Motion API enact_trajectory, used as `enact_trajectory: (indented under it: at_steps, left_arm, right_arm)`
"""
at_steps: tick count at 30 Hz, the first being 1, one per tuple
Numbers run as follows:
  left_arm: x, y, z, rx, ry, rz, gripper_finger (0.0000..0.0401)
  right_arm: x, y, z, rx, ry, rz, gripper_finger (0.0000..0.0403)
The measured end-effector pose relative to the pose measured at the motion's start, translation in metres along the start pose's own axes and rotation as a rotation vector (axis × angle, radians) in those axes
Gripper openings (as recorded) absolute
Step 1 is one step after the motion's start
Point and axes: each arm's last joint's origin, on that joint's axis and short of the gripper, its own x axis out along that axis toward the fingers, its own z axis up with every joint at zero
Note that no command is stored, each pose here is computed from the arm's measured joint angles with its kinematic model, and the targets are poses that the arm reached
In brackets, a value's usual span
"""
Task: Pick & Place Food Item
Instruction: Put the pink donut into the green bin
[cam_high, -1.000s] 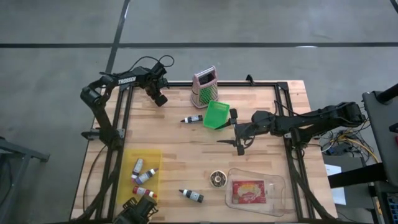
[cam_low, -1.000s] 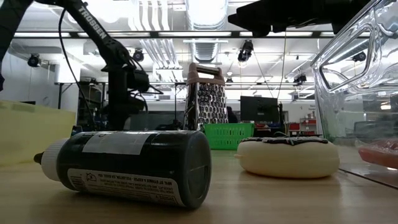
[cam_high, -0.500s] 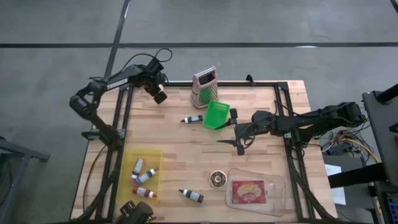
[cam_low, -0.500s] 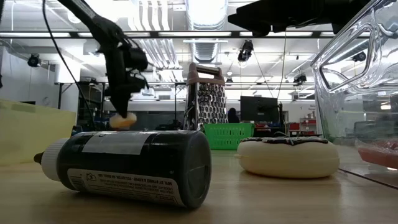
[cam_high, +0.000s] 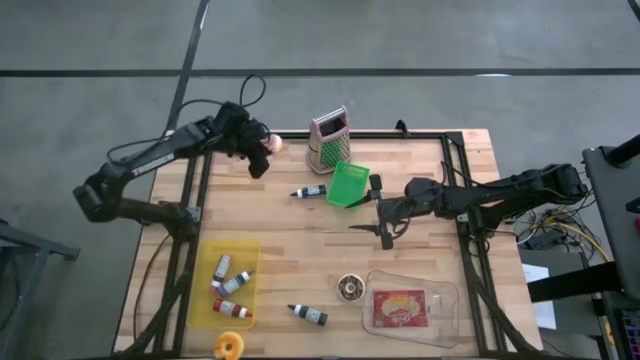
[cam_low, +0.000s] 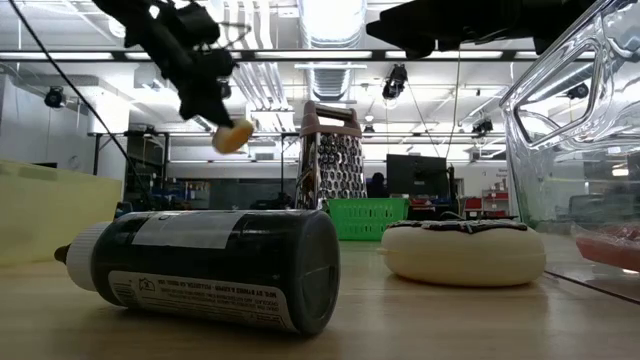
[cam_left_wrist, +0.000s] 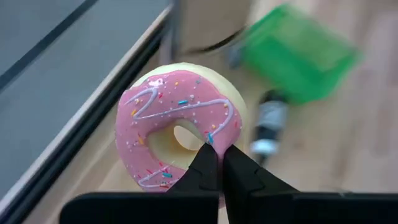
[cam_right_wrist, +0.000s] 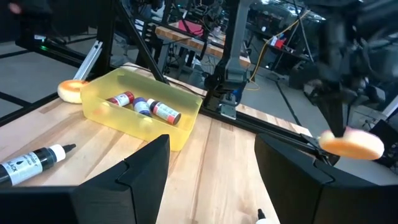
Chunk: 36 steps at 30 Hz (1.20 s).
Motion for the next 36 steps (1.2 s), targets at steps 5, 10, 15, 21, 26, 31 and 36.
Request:
enact_trajectory:
  at_steps: [5, 10, 15, 21, 26, 31, 36]
  left_arm:
    - [-0.009, -0.022, -0.007, 0.064, -0.164, -0.201, 0.0]
    - [-0.011, -0.038, -0.018, 0.157, -0.333, -0.472, 0.0]
    - [-0.005, -0.043, -0.031, 0.213, -0.481, -0.682, 0.0]
    - [0.008, -0.048, -0.043, 0.245, -0.575, -0.791, 0.0]
    - [0.011, -0.056, -0.047, 0.311, -0.613, -0.84, 0.0]
    - [0.011, -0.068, -0.048, 0.425, -0.642, -0.905, 0.0]
    - [0.011, -0.078, -0.049, 0.488, -0.65, -0.95, 0.0]
  right_arm:
    - [0.0, 0.0, 0.001, -0.002, -0.014, 0.013, 0.0231]
    - [0.0, -0.003, 0.003, -0.013, -0.057, 0.064, 0.0231]
    - [-0.003, -0.017, 0.001, -0.006, -0.089, 0.076, 0.0231]
    - [0.002, -0.039, -0.008, 0.033, -0.142, 0.053, 0.023]
    - [0.016, -0.06, -0.025, 0.097, -0.157, 0.081, 0.0231]
    - [0.037, -0.081, -0.035, 0.153, -0.167, 0.142, 0.0231]
    - [0.061, -0.093, -0.035, 0.188, -0.184, 0.242, 0.0231]
